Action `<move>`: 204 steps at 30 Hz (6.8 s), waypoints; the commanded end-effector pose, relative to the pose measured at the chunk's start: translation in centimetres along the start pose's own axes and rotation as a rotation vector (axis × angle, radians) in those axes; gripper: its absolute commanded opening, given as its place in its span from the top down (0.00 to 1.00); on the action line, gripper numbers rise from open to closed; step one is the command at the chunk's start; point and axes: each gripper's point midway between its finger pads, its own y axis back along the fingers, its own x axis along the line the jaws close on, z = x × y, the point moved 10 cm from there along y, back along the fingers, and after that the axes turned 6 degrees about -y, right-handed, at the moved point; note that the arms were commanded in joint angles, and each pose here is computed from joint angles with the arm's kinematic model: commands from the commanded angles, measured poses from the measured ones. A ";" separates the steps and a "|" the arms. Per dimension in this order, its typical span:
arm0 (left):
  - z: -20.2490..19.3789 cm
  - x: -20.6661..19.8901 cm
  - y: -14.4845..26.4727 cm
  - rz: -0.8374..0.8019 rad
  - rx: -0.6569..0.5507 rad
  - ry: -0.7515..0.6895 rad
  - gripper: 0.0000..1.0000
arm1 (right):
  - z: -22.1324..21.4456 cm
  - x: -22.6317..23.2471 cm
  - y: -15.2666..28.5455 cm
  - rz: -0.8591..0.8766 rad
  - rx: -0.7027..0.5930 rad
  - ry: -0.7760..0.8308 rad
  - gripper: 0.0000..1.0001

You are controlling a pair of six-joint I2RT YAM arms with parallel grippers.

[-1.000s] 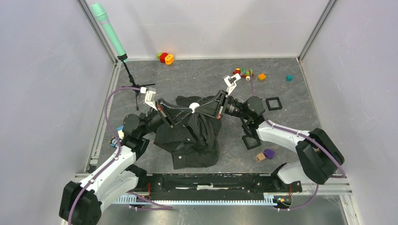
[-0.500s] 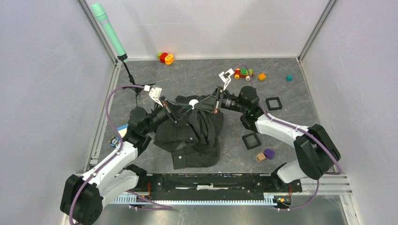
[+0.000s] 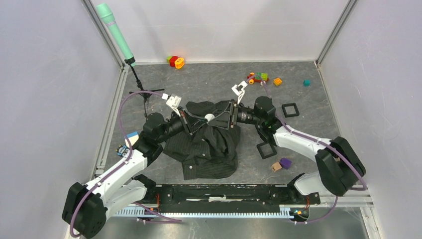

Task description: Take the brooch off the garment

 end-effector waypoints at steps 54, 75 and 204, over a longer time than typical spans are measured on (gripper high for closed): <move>-0.1 0.4 4.6 0.145 0.494 0.202 0.98 | 0.1 -11.8 -8.0 -0.777 -0.023 0.244 0.29; 1.1 -1.0 2.5 -0.109 0.069 0.516 0.98 | -4.1 0.7 7.5 -0.346 -0.321 0.329 0.18; 0.5 -2.4 6.0 -0.116 -0.295 0.117 0.98 | -3.7 2.4 -1.4 -0.185 -0.307 0.044 0.60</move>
